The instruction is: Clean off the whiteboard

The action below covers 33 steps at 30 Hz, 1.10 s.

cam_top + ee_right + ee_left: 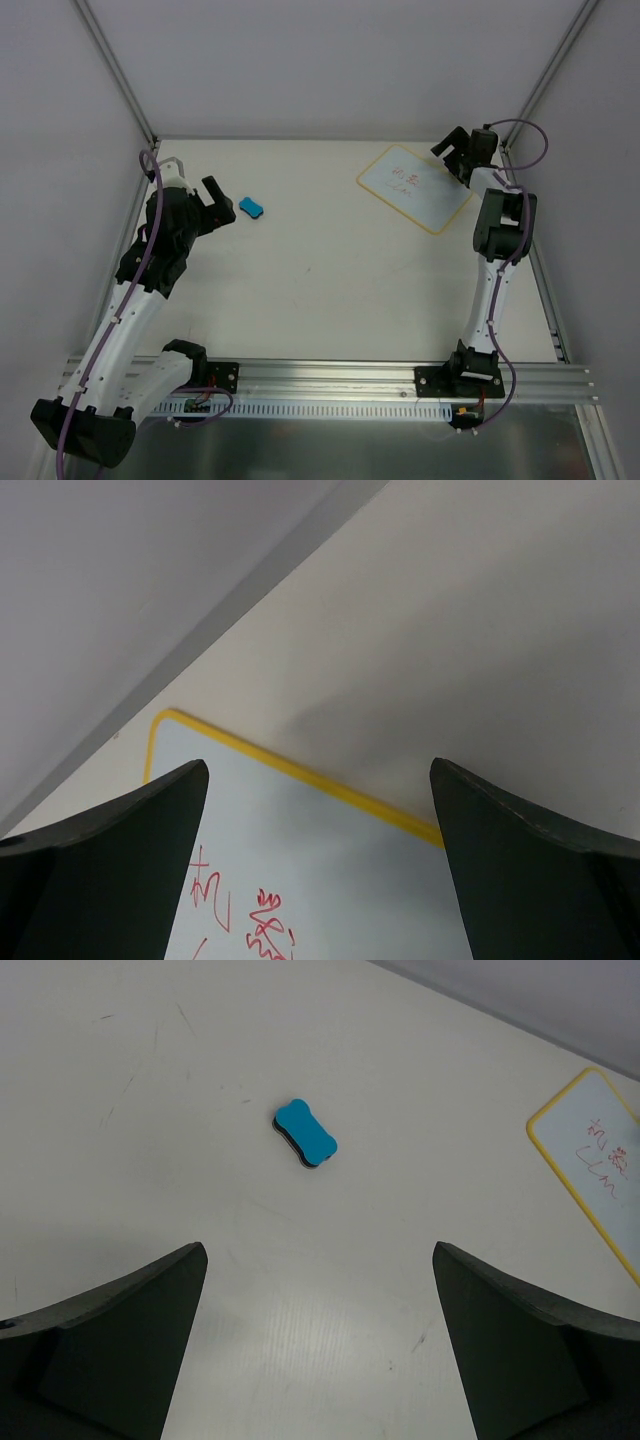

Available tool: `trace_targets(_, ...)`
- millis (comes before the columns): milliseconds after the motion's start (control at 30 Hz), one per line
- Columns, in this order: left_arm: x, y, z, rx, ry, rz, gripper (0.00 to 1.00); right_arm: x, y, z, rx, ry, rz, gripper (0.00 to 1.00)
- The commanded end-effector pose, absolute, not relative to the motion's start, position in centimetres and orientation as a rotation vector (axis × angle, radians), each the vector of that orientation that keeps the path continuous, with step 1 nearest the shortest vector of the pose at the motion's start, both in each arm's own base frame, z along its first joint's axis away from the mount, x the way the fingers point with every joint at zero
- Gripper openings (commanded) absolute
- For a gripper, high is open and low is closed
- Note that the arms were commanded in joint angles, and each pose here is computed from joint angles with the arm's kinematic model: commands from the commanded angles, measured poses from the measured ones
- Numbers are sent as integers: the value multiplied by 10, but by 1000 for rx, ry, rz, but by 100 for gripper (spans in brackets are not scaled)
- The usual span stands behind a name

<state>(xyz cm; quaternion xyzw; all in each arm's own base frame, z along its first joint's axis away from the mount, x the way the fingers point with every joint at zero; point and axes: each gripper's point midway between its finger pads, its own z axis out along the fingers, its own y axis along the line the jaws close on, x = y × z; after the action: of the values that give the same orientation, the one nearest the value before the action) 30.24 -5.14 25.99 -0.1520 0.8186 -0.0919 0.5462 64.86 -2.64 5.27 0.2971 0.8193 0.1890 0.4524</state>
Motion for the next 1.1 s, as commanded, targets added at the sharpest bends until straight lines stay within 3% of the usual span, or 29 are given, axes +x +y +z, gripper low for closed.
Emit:
trace_targets(0, 308, -53, 271, -398, 1897, -243, 99, 657, -24, 58, 819, 1992, 536, 99)
trace_targets(233, 305, -55, 269, -389, 1902, -256, 99, 644, -5, 41, 878, 2067, 635, 99)
trace_targets(667, 286, -58, 256, -346, 1904, -299, 99, 571, 46, 31, 899, 2219, 669, 99)
trace_targets(1067, 264, -64, 251, -304, 1879, -368, 99, 502, 113, 19, 663, 2467, 671, 99)
